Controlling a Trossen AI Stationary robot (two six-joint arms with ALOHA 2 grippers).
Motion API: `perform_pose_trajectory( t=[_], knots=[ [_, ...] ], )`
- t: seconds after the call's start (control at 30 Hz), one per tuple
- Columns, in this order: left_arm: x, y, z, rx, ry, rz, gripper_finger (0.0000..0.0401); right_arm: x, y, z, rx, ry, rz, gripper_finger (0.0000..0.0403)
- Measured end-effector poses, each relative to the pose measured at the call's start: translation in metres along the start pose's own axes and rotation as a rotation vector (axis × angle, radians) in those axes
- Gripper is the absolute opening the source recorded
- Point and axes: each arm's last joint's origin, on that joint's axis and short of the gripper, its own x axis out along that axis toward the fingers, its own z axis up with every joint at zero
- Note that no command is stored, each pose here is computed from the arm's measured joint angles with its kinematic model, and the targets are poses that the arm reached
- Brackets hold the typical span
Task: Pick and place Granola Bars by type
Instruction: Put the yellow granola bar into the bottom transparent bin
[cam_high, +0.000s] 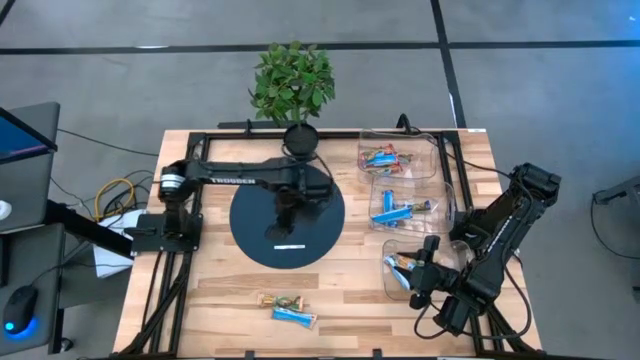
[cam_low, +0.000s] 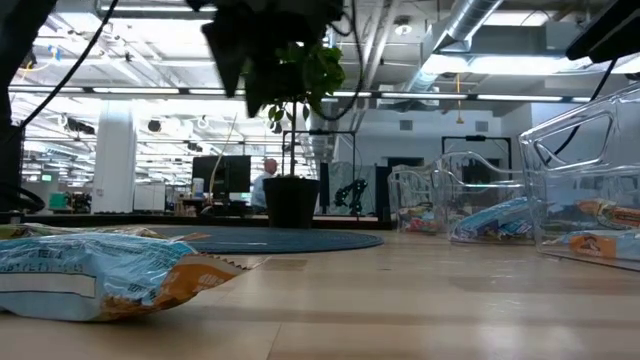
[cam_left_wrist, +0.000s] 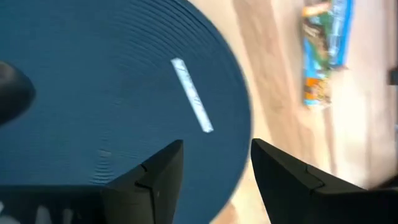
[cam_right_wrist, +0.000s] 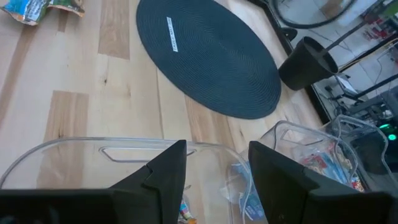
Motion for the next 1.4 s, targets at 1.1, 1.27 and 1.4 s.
perform_pose_trajectory(
  t=[1.1, 1.27, 1.4],
  knots=[
    [0.06, -0.083, -0.175, 0.083, -1.116, 0.474, 0.0182, 0.096, -0.022, 0.088, -0.025, -0.403, 0.454, 0.0169],
    [0.086, -0.092, -0.179, 0.08, -1.153, 0.49, 0.0182, 0.108, -0.033, 0.101, 0.053, -0.522, 0.556, 0.0169],
    [0.088, -0.101, -0.178, 0.098, -1.17, 0.474, 0.0182, 0.134, -0.021, 0.103, 0.077, -0.581, 0.617, 0.0169]
  ],
)
